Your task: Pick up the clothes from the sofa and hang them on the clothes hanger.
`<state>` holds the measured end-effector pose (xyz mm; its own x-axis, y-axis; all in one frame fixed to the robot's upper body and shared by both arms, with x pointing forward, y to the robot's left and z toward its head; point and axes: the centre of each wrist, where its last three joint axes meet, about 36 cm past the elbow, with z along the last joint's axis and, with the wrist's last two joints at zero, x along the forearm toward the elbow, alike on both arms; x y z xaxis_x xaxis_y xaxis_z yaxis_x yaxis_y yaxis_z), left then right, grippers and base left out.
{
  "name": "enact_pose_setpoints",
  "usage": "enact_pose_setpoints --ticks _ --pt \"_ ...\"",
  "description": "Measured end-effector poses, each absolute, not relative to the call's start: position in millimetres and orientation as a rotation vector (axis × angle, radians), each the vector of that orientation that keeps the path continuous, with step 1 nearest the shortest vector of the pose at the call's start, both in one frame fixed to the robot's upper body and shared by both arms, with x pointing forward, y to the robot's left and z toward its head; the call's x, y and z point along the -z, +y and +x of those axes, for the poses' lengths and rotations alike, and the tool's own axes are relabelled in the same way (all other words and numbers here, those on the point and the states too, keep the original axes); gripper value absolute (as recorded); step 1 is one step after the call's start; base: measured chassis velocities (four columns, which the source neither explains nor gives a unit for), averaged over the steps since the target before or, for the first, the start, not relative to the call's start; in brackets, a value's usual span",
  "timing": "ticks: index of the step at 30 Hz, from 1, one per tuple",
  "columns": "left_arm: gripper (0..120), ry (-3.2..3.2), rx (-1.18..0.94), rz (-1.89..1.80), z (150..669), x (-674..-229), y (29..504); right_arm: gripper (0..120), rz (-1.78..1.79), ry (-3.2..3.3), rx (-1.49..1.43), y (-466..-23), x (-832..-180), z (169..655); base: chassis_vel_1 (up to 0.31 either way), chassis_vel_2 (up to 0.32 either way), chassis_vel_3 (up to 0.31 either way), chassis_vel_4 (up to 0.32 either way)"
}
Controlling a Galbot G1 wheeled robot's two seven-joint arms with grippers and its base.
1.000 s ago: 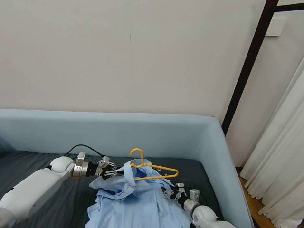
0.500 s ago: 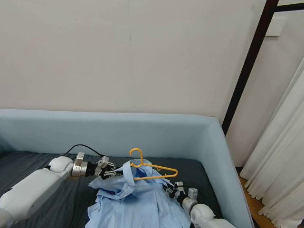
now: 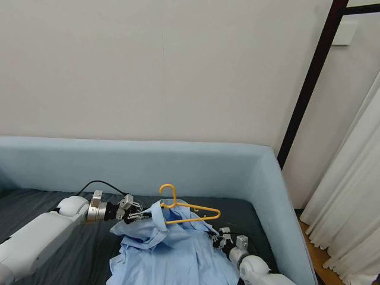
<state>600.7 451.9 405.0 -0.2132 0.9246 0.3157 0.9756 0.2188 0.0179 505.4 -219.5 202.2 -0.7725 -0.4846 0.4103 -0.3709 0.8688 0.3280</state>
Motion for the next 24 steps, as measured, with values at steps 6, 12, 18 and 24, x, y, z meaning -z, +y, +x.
enact_pose_setpoints --ticks 6,12,18,24 --pt "7 -2.231 0.356 -1.817 600 -410 464 0 0.579 -2.611 0.332 -227 -231 518 0.000 0.000 0.000 0.000" --pt "7 -2.192 0.397 -1.837 599 -414 467 0 0.546 -2.659 0.357 -234 -257 528 0.000 0.000 0.000 0.000" --pt "7 -2.191 0.436 -1.823 595 -418 477 0 0.580 -2.716 0.372 -239 -300 529 0.000 0.000 0.000 0.000" --pt "7 -2.225 0.429 -1.788 591 -418 487 0 0.618 -2.730 0.391 -243 -340 516 0.000 0.000 0.000 0.000"
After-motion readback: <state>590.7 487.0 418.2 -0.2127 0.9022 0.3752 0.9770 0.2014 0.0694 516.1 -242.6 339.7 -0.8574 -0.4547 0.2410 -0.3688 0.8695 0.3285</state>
